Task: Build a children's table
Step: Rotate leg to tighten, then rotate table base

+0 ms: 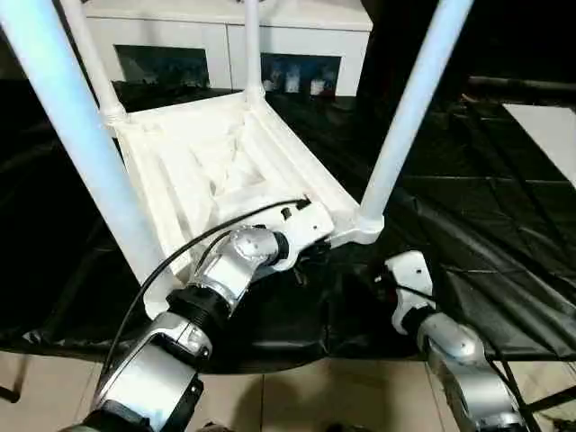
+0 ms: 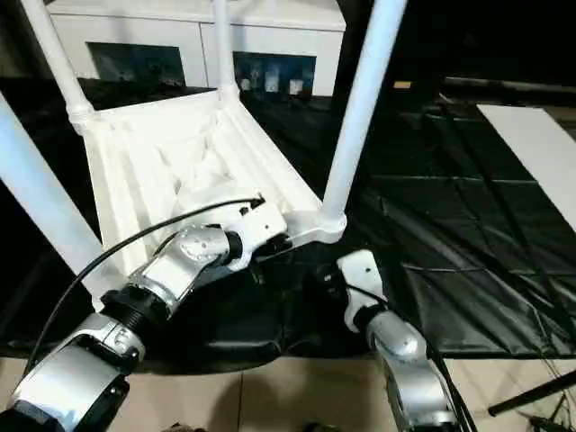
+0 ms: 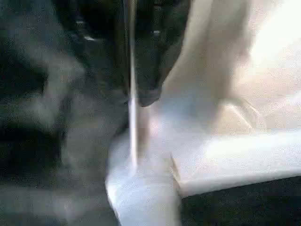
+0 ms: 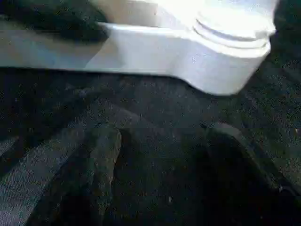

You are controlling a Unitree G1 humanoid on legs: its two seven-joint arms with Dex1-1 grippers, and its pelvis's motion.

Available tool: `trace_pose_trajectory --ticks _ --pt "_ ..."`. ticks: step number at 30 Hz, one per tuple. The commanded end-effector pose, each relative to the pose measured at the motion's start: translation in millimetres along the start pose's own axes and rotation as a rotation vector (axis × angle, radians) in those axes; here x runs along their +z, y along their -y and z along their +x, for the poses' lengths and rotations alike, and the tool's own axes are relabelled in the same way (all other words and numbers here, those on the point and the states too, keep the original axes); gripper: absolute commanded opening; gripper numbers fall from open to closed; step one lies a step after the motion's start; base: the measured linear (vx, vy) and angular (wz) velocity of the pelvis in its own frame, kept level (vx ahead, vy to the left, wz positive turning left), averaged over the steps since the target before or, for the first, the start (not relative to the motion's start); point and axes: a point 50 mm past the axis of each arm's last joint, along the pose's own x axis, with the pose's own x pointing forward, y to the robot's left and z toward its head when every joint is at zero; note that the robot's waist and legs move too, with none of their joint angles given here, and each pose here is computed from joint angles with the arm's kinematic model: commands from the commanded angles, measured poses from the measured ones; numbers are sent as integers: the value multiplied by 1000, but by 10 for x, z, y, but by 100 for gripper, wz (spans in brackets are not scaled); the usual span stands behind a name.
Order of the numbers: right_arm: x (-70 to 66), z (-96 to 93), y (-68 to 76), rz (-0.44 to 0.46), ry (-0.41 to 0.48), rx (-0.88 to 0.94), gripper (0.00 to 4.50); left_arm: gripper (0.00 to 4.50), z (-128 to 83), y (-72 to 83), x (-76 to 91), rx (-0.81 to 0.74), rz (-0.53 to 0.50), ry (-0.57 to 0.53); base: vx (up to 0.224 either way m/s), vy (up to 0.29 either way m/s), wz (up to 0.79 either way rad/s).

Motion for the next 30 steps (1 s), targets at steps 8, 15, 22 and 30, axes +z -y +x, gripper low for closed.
trace_pose_trajectory --ticks 8,15,22,30 --pt "200 99 -119 -39 44 103 317 145 -210 -16 126 -100 -72 87 25 -1 0" --pt "302 62 -84 -71 60 204 317 155 -524 225 -111 -363 -34 -153 28 0 -2" --pt "343 24 26 -104 58 208 317 155 -462 147 -133 -249 43 -277 -39 -4 3" --pt "345 -59 44 -116 52 260 317 155 -417 -14 -178 -74 87 -370 0 0 0"
